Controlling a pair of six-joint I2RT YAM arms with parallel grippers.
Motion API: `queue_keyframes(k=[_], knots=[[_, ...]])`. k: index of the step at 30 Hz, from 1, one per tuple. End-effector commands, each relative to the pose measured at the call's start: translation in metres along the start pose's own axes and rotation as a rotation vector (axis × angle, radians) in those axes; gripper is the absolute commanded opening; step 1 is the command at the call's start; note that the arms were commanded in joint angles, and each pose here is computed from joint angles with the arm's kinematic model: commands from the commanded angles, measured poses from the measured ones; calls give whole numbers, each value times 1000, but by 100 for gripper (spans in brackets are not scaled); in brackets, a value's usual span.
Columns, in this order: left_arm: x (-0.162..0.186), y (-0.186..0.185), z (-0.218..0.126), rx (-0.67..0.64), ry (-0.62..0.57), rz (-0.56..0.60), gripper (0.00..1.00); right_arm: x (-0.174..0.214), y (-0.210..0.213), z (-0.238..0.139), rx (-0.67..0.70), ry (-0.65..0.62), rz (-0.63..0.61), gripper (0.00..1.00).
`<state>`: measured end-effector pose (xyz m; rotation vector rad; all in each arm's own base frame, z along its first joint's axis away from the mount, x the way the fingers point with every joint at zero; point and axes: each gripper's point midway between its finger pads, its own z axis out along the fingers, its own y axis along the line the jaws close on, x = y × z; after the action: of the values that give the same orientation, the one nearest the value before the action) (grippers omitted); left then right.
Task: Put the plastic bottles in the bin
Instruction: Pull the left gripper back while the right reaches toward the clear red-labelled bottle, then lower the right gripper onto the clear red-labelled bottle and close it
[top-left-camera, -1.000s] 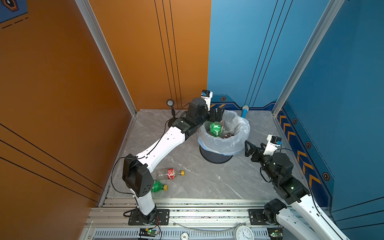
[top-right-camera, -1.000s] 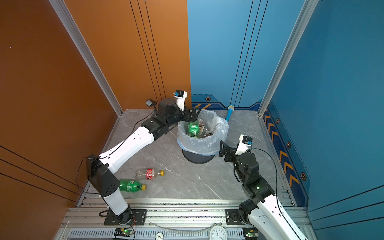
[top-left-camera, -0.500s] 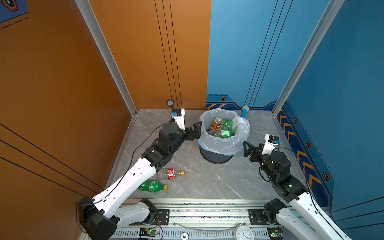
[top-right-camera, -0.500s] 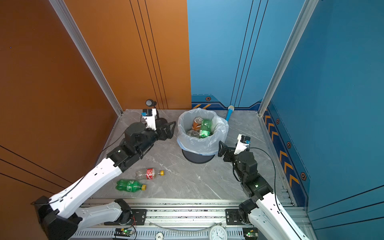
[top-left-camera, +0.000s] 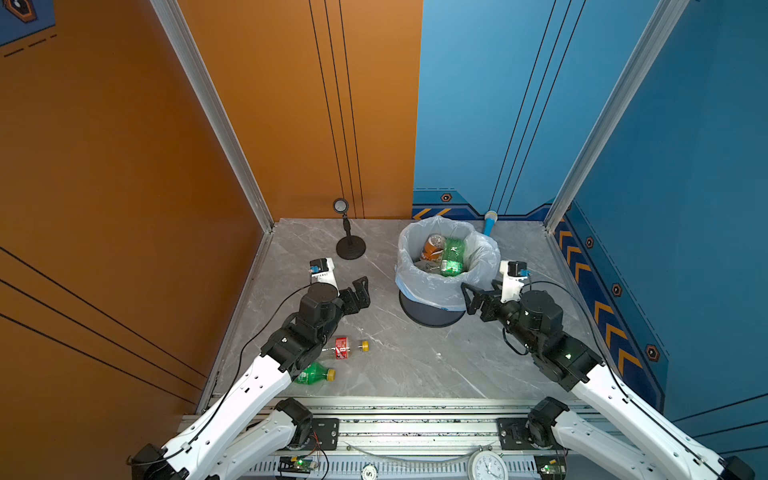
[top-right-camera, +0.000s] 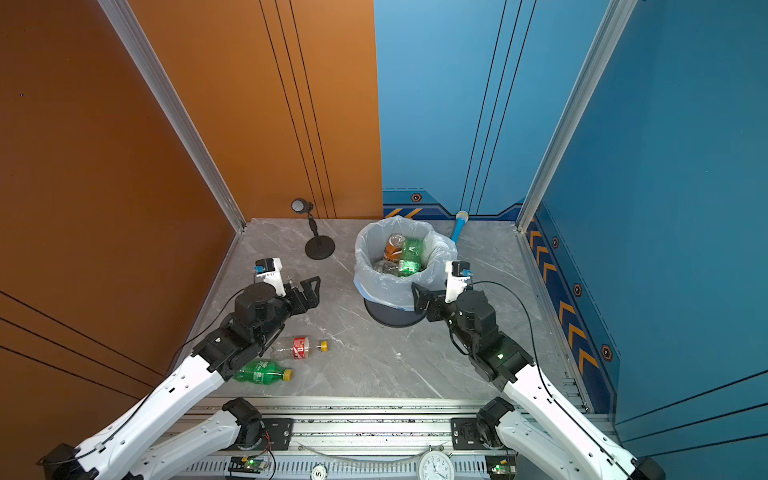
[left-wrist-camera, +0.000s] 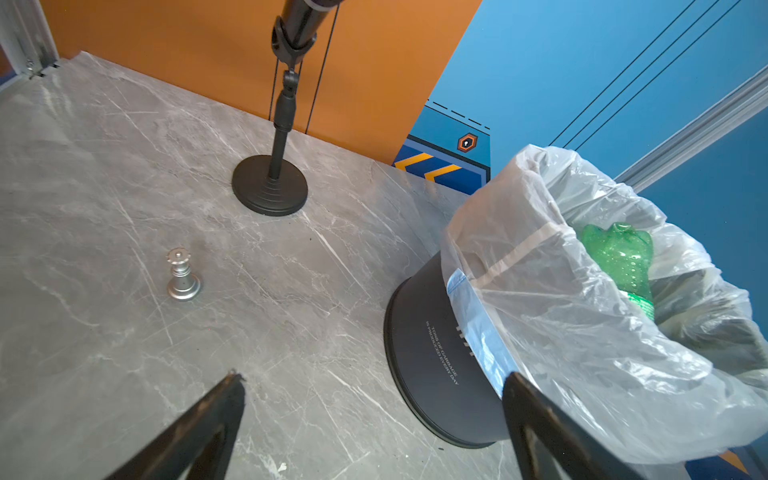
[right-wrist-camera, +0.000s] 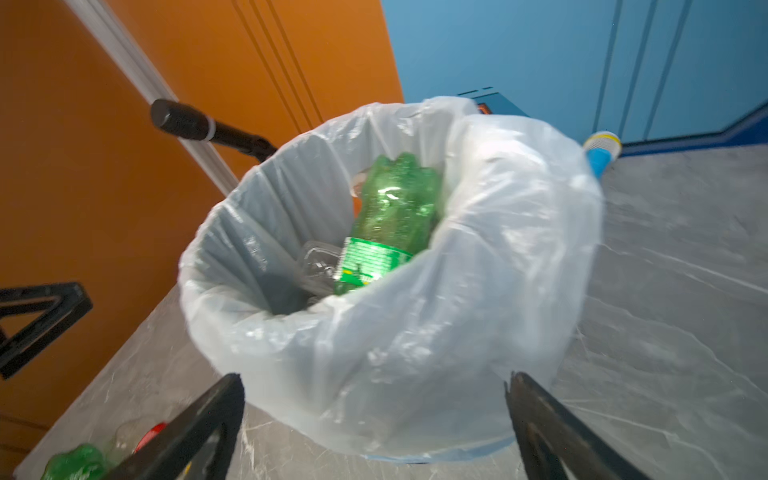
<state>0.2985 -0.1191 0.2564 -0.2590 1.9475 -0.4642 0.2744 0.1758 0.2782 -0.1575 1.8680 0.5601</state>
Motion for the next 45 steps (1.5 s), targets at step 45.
queue_keyframes(k=[45], knots=[[-1,103,-49,-208,-64,-227,98,286,257,180,-677,654,-693,90]])
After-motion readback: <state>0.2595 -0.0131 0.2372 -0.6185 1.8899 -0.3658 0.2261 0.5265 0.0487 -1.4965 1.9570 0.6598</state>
